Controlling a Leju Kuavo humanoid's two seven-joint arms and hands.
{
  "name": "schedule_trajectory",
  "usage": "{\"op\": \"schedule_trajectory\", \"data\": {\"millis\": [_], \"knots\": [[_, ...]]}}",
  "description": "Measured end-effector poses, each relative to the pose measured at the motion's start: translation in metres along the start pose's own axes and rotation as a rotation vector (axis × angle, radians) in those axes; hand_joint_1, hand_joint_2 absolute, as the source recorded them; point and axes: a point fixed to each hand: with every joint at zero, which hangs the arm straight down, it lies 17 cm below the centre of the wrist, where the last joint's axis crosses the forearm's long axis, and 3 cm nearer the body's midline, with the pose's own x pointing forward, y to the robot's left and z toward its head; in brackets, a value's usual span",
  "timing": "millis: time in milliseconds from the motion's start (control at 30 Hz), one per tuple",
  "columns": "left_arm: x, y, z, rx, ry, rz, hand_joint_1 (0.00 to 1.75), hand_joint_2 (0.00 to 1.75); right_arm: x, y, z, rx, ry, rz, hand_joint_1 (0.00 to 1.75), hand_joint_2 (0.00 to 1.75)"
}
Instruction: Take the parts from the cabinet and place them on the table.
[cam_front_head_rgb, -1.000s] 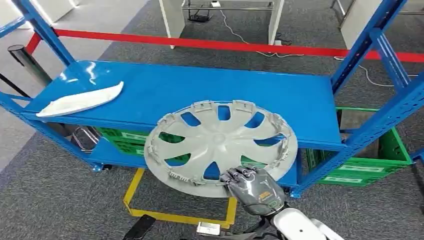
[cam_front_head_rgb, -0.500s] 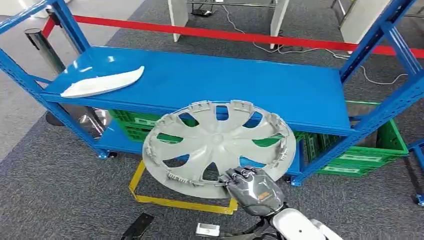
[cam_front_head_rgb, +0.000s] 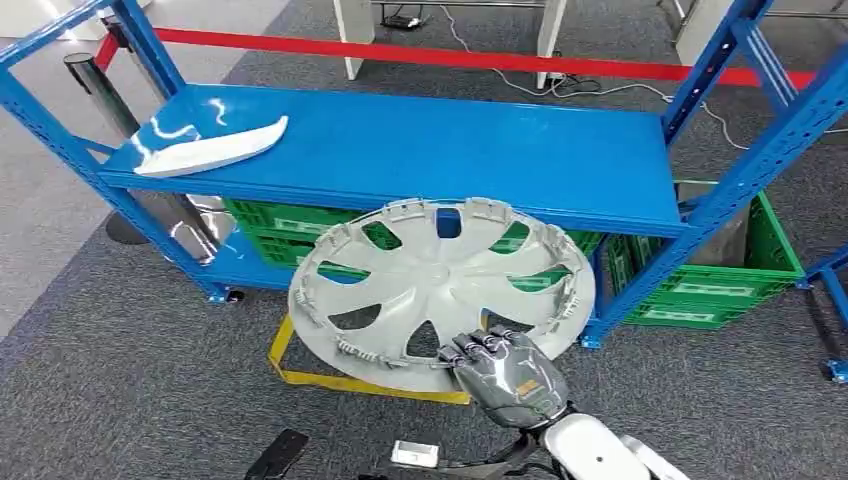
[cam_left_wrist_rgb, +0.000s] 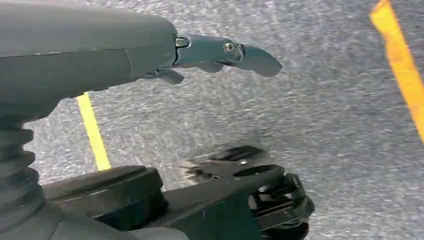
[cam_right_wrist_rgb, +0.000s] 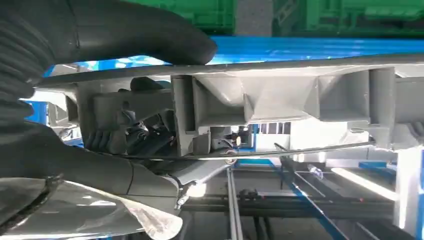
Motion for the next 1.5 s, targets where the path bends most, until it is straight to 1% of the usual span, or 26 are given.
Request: {"op": "schedule_trajectory", "data": {"millis": [1500], "knots": [[0.0057, 0.003, -0.0017, 0.005, -0.025, -0.001, 0.0, 1.75, 0.0012, -0.0009, 0.0, -0.003, 0.001, 0.0, 1.66, 1.75]]}}
